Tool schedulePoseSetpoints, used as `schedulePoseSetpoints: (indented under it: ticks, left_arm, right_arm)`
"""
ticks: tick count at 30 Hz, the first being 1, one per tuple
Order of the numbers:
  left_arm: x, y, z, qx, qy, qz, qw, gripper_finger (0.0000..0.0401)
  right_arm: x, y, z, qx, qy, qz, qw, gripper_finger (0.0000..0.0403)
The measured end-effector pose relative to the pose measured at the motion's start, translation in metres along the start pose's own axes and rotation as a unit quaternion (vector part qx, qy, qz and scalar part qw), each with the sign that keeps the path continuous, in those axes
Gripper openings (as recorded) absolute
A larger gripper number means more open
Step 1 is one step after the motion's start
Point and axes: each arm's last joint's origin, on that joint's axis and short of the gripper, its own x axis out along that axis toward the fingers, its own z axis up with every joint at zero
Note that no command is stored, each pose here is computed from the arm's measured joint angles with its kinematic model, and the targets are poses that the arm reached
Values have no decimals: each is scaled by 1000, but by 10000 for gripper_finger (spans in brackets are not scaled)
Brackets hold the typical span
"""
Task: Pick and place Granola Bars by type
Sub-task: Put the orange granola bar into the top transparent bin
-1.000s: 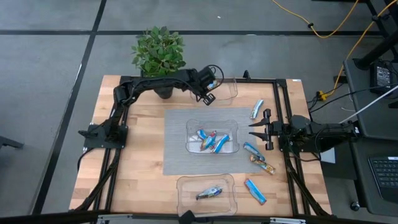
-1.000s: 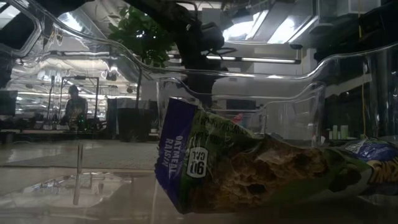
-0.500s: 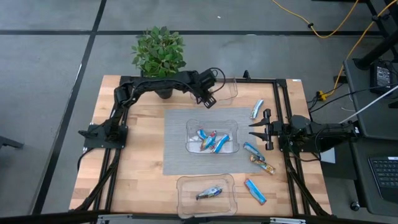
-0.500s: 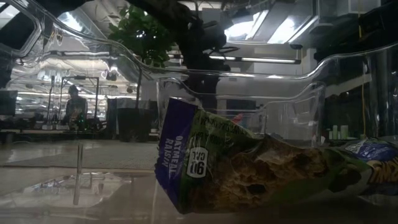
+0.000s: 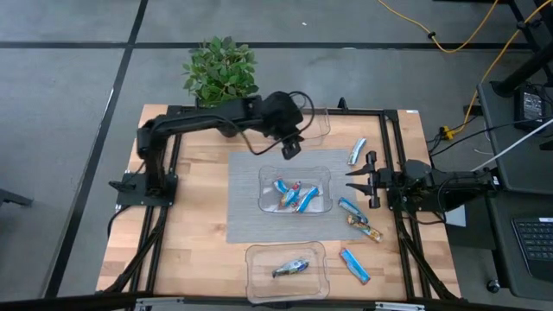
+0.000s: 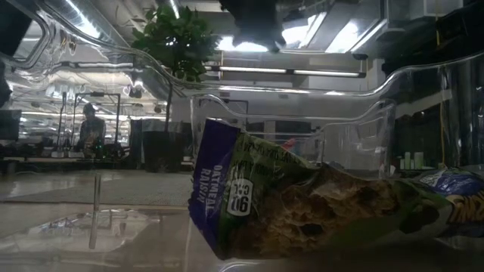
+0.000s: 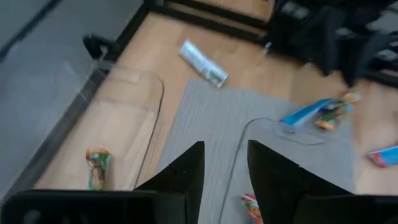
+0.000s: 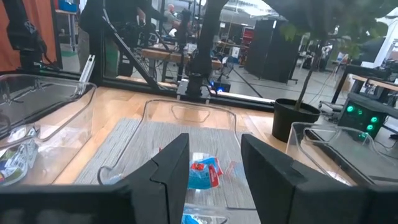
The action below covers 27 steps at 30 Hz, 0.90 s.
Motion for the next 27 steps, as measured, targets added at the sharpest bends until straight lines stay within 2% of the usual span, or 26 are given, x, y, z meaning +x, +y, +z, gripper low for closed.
schedulePoseSetpoints:
  ticks: [4,7,10,15,21,24,27]
  left_arm:
    - [-31,-8,-5,18,-20,-7,1000,114]
    - [-46,-6,-18,7,-29,-7,1000,114]
    - [-58,-2,-37,-12,-48,-3,999,113]
    - [-76,3,-71,-38,-116,-19,992,114]
    - [-95,3,-110,-32,-181,-57,981,114]
    - [-100,-1,-132,-13,-193,-87,977,114]
    - [-103,1,-153,-19,-212,-99,972,114]
  right_arm:
    - [0,0,2,0,-8,-1,1000,149]
    - [0,0,3,1,-16,-3,1000,149]
    - [0,-1,5,1,-27,-4,1000,149]
    - [0,-1,9,2,-45,-7,999,149]
    - [-3,-4,23,53,-69,-3,996,149]
    - [-6,-5,33,60,-69,-3,996,149]
    - [-10,-7,44,63,-52,-1,997,149]
